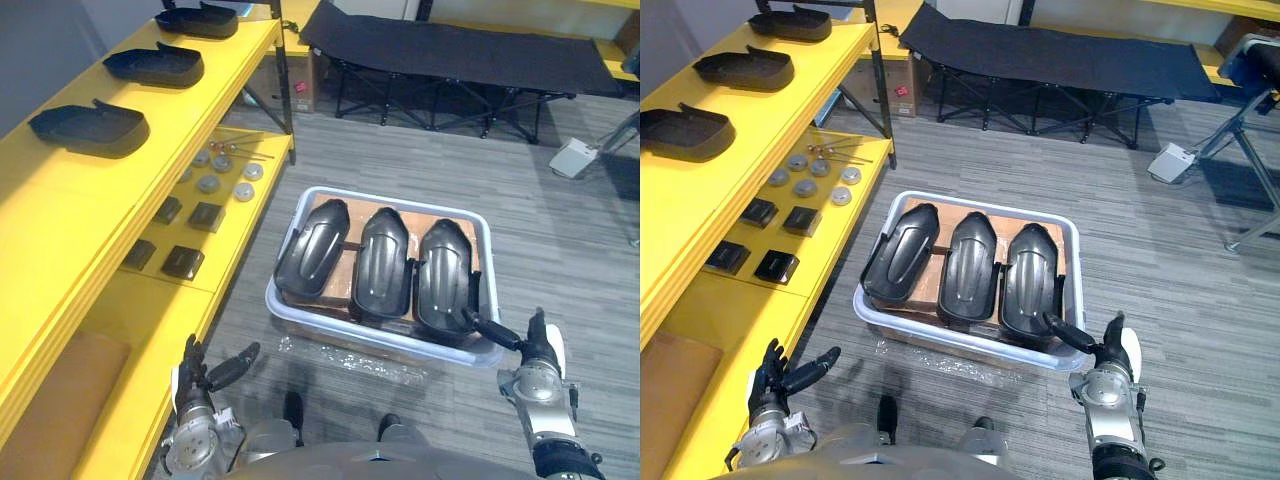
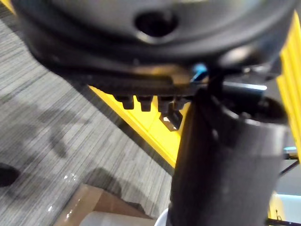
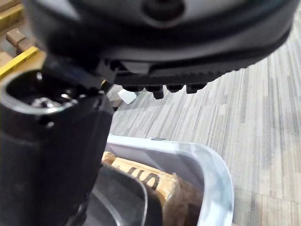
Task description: Walk over and take three plastic housings, then place them on the shelf
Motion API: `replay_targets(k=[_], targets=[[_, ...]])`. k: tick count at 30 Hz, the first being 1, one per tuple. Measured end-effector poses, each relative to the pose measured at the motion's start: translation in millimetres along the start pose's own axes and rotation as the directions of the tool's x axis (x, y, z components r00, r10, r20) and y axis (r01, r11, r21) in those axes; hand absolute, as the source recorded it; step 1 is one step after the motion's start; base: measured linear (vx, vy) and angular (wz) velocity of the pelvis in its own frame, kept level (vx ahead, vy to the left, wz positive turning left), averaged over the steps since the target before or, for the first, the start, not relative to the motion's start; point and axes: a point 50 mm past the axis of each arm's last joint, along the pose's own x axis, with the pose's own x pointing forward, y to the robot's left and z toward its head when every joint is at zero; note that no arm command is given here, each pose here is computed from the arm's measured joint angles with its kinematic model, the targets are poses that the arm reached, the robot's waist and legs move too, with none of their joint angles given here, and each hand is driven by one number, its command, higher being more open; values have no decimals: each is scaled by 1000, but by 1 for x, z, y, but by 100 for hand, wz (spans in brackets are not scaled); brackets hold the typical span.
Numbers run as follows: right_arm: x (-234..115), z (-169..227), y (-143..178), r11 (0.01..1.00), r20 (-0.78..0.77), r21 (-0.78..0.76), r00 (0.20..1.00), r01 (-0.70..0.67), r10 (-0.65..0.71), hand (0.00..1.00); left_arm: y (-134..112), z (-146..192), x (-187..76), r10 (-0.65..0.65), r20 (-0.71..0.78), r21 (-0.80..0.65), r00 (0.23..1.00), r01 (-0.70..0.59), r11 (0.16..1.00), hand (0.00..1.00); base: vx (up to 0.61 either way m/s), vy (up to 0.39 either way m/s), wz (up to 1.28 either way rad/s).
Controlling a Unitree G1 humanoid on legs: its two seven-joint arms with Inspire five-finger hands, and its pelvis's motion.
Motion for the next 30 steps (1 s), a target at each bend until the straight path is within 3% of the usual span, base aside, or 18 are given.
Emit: replay_targets(k=[7, 10, 15, 18, 23, 30], targets=[[6, 5, -9, 997, -18, 30, 997, 76, -75, 100, -25, 4, -9, -210, 12, -47, 978, 210, 976, 100, -68, 21, 4], [8, 0, -7, 997, -48, 20, 996, 70, -69, 100, -36, -3, -13, -276, -51, -29, 960, 275, 961, 100, 24, 1, -1], [16, 10, -17, 997, -28, 13, 996, 80, -79, 100, -33, -35, -12, -265, -231, 25, 936, 278, 960, 100, 64, -11, -4], [28, 26, -28, 997, -16, -3, 997, 76, -77, 100, -19, -45, -3, -219, -288, 81, 932, 251, 964, 100, 35, -10, -2], [42, 53, -37, 997, -4, 60, 999, 50, -49, 100, -3, -46, 2, -190, -297, 78, 936, 222, 972, 100, -21, 7, -1], [59, 116, -67, 987, 97, 145, 991, 75, -89, 100, 1, -39, 12, -178, -259, 40, 949, 195, 980, 100, -86, 25, 4]])
